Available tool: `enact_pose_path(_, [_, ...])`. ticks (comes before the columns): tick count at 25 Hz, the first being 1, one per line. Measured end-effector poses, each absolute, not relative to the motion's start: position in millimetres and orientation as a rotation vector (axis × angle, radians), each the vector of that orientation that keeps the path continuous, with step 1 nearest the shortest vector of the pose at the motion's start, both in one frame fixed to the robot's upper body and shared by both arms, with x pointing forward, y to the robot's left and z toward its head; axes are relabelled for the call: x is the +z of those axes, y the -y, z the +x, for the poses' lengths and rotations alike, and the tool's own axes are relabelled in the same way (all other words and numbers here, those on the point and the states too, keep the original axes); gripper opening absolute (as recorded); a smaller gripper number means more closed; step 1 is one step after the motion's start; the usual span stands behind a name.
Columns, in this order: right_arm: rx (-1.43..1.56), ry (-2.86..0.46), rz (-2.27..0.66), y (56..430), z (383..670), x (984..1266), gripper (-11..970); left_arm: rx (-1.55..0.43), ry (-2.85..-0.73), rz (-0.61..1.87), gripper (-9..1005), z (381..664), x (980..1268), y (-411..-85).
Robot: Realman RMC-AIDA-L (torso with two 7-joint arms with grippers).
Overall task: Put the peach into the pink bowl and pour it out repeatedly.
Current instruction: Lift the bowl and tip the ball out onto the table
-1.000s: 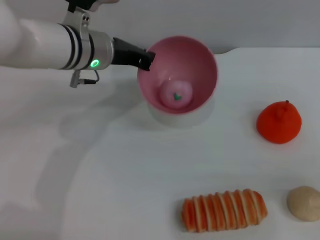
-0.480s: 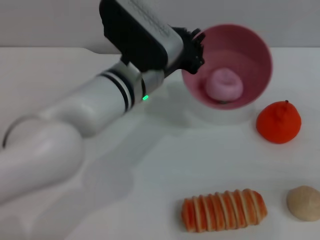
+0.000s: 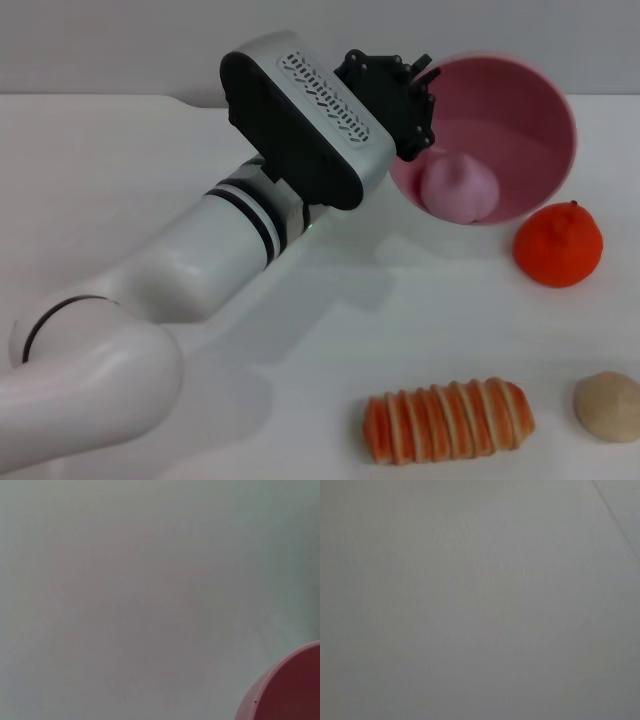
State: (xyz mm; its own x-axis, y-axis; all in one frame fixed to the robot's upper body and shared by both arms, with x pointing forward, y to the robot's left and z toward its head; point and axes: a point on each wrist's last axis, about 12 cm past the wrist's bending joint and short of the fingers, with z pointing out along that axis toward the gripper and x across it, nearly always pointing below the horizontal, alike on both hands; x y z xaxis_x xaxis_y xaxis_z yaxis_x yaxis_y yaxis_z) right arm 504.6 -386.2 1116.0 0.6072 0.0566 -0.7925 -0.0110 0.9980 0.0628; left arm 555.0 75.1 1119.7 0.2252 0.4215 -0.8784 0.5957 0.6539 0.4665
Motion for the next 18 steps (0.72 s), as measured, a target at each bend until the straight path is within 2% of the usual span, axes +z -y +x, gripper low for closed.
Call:
enact_pose_path(5, [0.043,-0.915,0.052,385,507,1117,514,-0.138,-1.338,0.912,46,546,1118,-72])
enact_pose_path(12, [0.047,-0.916,0.047,384,508,1117,509,-0.087,-1.152,0.866,45,519,1112,-75])
enact_pose_path(18, [0.049,-0.914,0.045,384,509,1118,505,-0.09,-1.141,0.865,45,516,1112,-75])
